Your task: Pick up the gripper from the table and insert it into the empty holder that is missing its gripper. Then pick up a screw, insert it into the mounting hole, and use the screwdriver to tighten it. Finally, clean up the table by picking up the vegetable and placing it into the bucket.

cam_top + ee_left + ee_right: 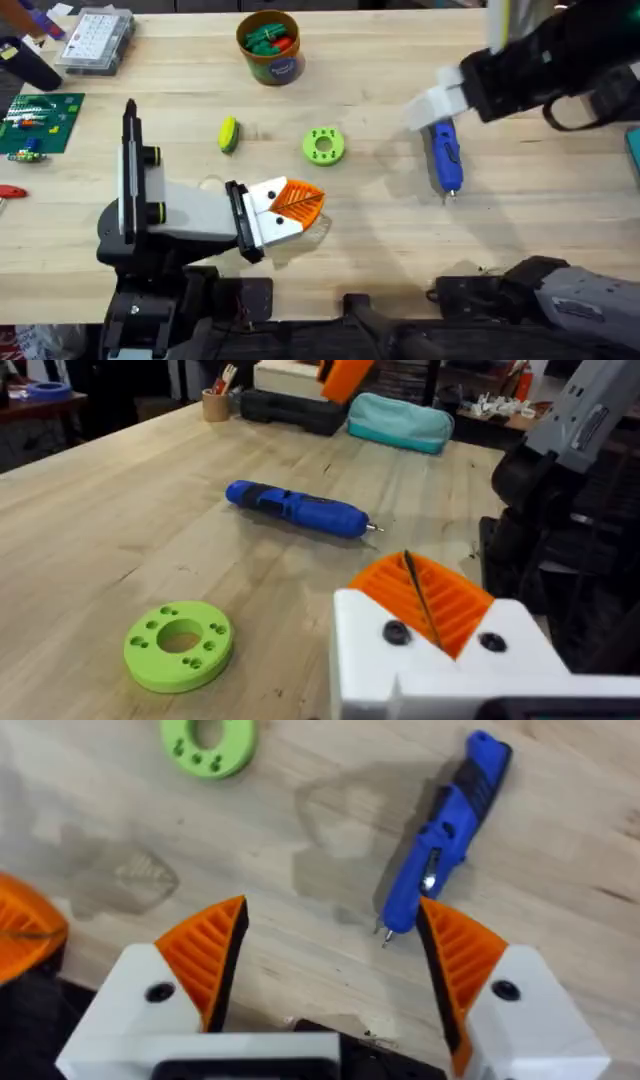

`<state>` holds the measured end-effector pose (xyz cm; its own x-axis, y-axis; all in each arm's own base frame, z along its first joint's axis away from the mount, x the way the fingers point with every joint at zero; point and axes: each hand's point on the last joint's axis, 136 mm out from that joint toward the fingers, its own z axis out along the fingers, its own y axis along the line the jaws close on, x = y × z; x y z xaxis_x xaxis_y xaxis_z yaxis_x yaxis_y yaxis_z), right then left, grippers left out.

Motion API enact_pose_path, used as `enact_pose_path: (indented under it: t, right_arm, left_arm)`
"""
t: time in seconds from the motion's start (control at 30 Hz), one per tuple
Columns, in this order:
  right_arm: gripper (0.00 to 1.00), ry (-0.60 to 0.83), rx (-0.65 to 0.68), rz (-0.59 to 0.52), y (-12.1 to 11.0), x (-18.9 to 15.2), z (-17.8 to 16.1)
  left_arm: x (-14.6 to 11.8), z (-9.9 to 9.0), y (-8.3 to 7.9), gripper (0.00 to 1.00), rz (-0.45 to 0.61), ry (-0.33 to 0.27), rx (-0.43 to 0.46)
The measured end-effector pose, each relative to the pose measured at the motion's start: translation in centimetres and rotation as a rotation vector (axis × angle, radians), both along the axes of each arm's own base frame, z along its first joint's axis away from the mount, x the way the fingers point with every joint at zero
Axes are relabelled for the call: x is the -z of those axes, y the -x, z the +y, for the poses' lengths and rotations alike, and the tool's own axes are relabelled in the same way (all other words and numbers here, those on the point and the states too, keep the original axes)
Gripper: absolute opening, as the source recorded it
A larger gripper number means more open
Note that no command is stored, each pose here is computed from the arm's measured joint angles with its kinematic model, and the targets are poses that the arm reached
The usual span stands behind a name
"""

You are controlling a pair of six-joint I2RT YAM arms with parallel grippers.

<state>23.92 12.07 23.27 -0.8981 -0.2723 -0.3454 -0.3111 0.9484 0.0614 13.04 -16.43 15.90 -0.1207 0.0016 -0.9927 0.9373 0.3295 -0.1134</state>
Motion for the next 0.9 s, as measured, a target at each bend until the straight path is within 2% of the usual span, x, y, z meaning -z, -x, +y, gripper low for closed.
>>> enact_pose_path:
  t: [0.13, 0.37, 0.73, 0.9]
  right_arm:
    - [0.987, -0.003, 0.104, -0.001, -1.3, 1.1, -1.9]
    - [0.987, 0.003, 0.199, 0.003, -3.4, 6.6, -4.0]
    - [0.987, 0.043, 0.261, 0.074, -6.3, 12.0, -6.5]
    - [0.987, 0.051, 0.255, 0.088, -7.4, 13.6, -6.5]
  left_arm:
    - [0.0, 0.0, 0.0, 0.005, 0.0, 0.0, 0.0]
    - [0.0, 0.0, 0.0, 0.005, 0.0, 0.0, 0.0]
    - [0.0, 0.0, 0.0, 0.005, 0.0, 0.0, -0.001]
    - [0.0, 0.0, 0.0, 0.005, 0.0, 0.0, 0.0]
